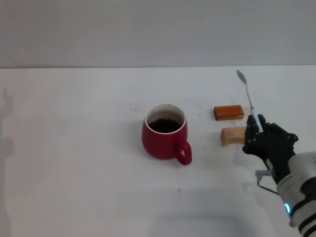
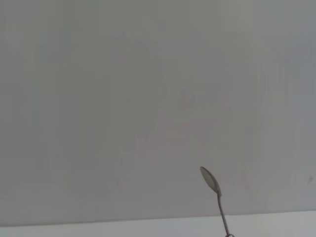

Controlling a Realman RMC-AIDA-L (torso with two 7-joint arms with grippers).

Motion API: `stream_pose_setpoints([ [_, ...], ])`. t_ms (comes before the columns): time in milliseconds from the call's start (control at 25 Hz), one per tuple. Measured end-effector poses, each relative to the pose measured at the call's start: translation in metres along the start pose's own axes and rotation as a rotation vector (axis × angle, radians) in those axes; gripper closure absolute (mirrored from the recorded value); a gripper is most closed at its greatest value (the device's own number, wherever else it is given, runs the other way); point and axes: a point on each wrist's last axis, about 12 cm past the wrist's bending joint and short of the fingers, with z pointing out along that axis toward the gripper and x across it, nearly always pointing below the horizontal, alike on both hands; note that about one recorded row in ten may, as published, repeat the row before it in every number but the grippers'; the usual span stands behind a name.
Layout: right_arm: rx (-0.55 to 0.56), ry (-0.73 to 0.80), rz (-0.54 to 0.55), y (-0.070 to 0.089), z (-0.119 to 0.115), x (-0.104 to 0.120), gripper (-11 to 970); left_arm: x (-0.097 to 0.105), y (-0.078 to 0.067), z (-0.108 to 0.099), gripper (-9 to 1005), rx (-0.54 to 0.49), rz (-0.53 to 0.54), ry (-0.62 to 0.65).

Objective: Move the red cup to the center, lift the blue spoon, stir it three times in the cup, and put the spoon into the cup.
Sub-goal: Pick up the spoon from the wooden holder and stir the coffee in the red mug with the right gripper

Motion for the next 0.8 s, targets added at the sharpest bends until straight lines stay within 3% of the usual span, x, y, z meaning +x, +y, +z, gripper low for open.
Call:
stream_pose_setpoints([
  [480, 0.063, -0.087, -0.04, -0.01, -0.005, -0.016, 822, 0.002, -0.001, -0.002, 335, -0.001, -0.002, 0.007],
  [800, -0.014, -0.182, 0.077, -0.028, -0.017, -0.02, 822, 0.003, -0.003, -0.003, 335, 0.0, -0.005, 0.009],
])
